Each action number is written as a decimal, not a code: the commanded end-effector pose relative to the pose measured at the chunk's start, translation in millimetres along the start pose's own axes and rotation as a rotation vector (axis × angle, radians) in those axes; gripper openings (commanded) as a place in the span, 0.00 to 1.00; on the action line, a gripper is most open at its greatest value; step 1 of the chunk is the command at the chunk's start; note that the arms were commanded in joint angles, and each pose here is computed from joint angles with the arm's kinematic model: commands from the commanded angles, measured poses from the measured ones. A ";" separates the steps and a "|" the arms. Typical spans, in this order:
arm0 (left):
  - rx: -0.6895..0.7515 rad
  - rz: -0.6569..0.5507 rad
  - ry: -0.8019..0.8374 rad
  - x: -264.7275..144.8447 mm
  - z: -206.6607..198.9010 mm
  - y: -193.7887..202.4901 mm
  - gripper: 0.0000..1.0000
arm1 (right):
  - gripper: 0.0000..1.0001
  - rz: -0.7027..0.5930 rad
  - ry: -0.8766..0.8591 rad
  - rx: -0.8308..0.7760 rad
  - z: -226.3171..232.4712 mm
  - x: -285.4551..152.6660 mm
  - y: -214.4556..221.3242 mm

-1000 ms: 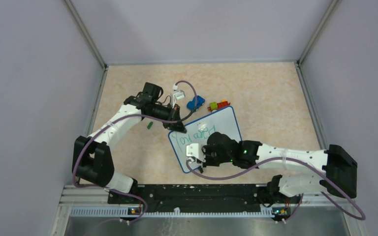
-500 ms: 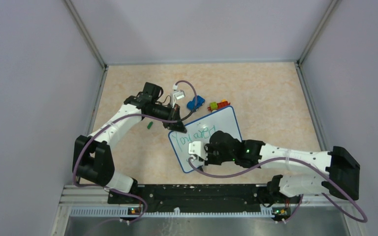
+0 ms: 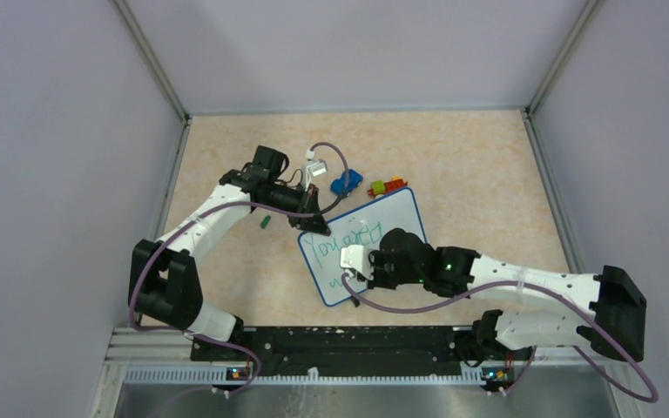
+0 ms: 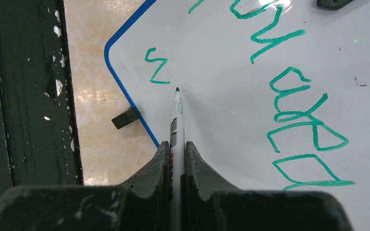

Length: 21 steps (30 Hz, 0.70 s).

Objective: Write a sentence on the whiteboard

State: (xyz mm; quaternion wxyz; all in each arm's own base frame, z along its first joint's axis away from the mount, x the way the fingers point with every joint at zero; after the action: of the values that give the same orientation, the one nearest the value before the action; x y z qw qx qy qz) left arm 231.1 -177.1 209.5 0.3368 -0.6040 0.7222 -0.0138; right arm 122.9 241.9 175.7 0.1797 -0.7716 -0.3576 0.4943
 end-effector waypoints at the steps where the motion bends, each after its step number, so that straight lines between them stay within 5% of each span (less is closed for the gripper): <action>1: 0.006 0.002 -0.015 3.5 5.3 -2.7 0.00 | 0.00 0.002 0.012 0.013 -1.3 -0.6 2.8; 21: 0.007 0.003 -0.013 3.3 5.1 0.1 0.00 | 0.00 0.010 0.017 0.004 -8.4 13.3 -2.6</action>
State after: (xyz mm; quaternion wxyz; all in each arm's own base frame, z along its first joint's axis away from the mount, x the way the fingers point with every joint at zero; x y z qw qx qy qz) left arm 231.3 -177.1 209.5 0.3349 -0.6042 0.7230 -0.0144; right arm 123.8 243.1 162.9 0.1685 -0.7703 -0.3457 0.5086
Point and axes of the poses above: each gripper's point midway between its finger pads, its own x axis out along the fingers, its own z axis along the line the jaws close on, y = z × x, the point moved 7 cm from there along -x, back along the fingers, and after that the axes turned 14 degrees about -x, right-handed, at the moved point
